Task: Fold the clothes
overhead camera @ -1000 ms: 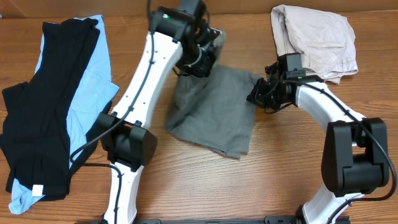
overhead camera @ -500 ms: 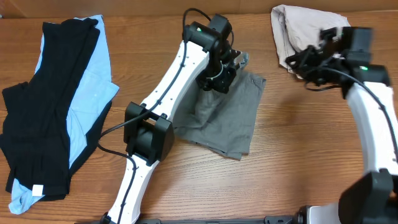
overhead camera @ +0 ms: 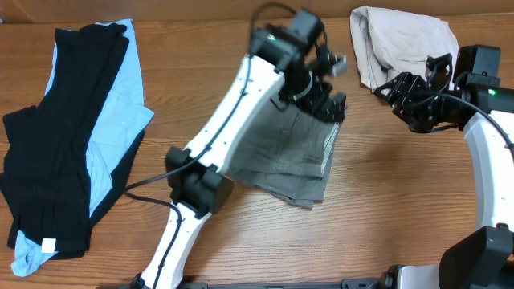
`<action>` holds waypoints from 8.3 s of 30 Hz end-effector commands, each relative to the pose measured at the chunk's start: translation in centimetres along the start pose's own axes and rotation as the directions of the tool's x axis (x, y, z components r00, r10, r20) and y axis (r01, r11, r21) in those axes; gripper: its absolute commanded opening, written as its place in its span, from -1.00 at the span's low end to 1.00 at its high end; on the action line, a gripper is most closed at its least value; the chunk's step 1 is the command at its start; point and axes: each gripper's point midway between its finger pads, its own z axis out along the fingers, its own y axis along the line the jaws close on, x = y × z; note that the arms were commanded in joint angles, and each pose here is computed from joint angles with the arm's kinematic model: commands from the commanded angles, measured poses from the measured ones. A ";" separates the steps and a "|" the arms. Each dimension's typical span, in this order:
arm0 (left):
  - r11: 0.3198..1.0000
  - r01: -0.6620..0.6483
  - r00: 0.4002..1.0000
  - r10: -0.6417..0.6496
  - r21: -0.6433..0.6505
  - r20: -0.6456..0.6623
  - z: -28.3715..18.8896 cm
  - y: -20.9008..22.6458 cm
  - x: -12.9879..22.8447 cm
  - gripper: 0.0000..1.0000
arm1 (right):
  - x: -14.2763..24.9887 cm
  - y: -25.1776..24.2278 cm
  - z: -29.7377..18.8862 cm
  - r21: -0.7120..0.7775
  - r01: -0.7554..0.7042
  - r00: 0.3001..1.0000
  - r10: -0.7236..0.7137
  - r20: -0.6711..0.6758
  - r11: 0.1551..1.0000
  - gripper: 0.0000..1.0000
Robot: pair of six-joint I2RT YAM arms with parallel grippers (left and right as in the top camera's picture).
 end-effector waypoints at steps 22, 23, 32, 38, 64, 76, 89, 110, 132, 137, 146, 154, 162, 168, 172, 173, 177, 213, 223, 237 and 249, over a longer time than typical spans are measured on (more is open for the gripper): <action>0.818 0.380 0.895 -0.209 -0.432 0.393 -22.4 17.7 2.4 1.00 | 8.2 -2.9 15.1 0.410 0.072 0.990 -0.014 -0.143 0.909 0.68; 0.814 0.382 0.896 -0.211 -0.438 0.391 -22.4 17.8 2.5 1.00 | 8.2 -3.1 15.5 0.419 0.069 0.990 -0.012 -0.138 0.905 0.68; 0.807 0.395 0.902 -0.249 -0.439 0.353 -21.2 18.6 3.2 1.00 | 8.7 -4.7 18.0 0.459 0.071 0.988 -0.001 -0.151 0.886 0.61; 0.796 0.408 0.905 -0.291 -0.446 0.309 -20.0 19.6 4.0 1.00 | 10.2 -4.4 20.2 0.418 0.088 0.978 0.001 -0.210 0.904 0.52; 0.789 0.424 0.905 -0.348 -0.444 0.245 -17.8 20.9 5.1 0.99 | -4.4 11.0 5.6 -0.486 0.068 0.994 -0.101 -0.042 0.871 -0.93; 0.792 0.416 0.906 -0.319 -0.447 0.277 -18.1 21.2 4.2 1.00 | -16.0 12.3 -6.4 -0.614 0.195 0.928 0.059 0.368 0.765 -0.92; 0.795 0.408 0.906 -0.290 -0.449 0.308 -18.3 21.5 3.2 0.99 | -25.4 6.1 -11.0 -0.551 0.079 0.632 0.385 0.672 0.831 -0.93; 0.795 0.415 0.895 -0.270 -0.442 0.354 -18.3 22.3 1.9 1.00 | -25.4 -6.6 5.4 -0.526 -0.347 0.707 0.585 0.397 0.777 -0.92; 0.796 0.413 0.895 -0.263 -0.443 0.361 -18.4 22.4 1.6 1.00 | -14.9 -12.4 0.4 0.164 -0.302 0.895 0.219 0.389 0.939 0.68; 0.794 0.413 0.895 -0.263 -0.446 0.360 -18.4 22.4 1.7 1.00 | -13.4 -7.6 -5.8 0.171 -0.147 0.902 0.061 0.428 0.974 0.75; 0.794 0.413 0.895 -0.264 -0.446 0.360 -18.4 22.4 1.7 1.00 | -3.9 4.8 -13.7 0.082 0.327 0.856 -0.332 0.396 0.942 1.00; 0.794 0.413 0.895 -0.264 -0.446 0.360 -18.4 22.4 1.7 1.00 | 0.3 7.4 -17.7 0.078 0.386 0.808 -0.378 0.451 0.919 1.00; 0.794 0.413 0.895 -0.264 -0.446 0.360 -18.4 22.4 1.7 1.00 | 1.8 5.2 -17.2 0.183 0.357 0.830 -0.401 0.388 0.916 1.00; 0.794 0.413 0.895 -0.264 -0.446 0.360 -18.4 22.4 1.7 0.99 | 4.3 7.5 -16.0 0.262 0.617 0.621 -0.664 0.417 0.742 1.00; 0.794 0.413 0.895 -0.264 -0.446 0.360 -18.4 22.4 1.7 0.99 | 6.3 7.6 -15.1 0.247 0.649 0.538 -0.663 0.521 0.720 1.00; 0.794 0.413 0.895 -0.264 -0.446 0.360 -18.4 22.4 1.7 1.00 | 6.7 7.4 -14.9 0.241 0.645 0.519 -0.647 0.558 0.725 1.00; 0.794 0.413 0.895 -0.264 -0.446 0.360 -18.4 22.4 1.7 1.00 | 8.5 5.5 -13.6 0.199 0.615 0.483 -0.564 0.670 0.763 1.00; 0.794 0.414 0.895 -0.264 -0.446 0.360 -18.4 22.4 1.7 0.99 | 13.2 -3.1 -4.0 0.175 0.617 0.340 -0.460 0.820 0.768 1.00; 0.794 0.413 0.895 -0.264 -0.446 0.360 -18.4 22.4 1.7 1.00 | 13.2 -3.3 -3.9 0.176 0.612 0.347 -0.463 0.816 0.771 1.00; 0.794 0.413 0.895 -0.263 -0.446 0.360 -18.4 22.4 1.7 1.00 | 13.2 -3.3 -3.9 0.176 0.612 0.347 -0.463 0.816 0.771 1.00; 0.794 0.413 0.895 -0.264 -0.446 0.360 -18.4 22.4 1.7 1.00 | 13.2 -3.3 -3.9 0.176 0.612 0.347 -0.463 0.816 0.771 1.00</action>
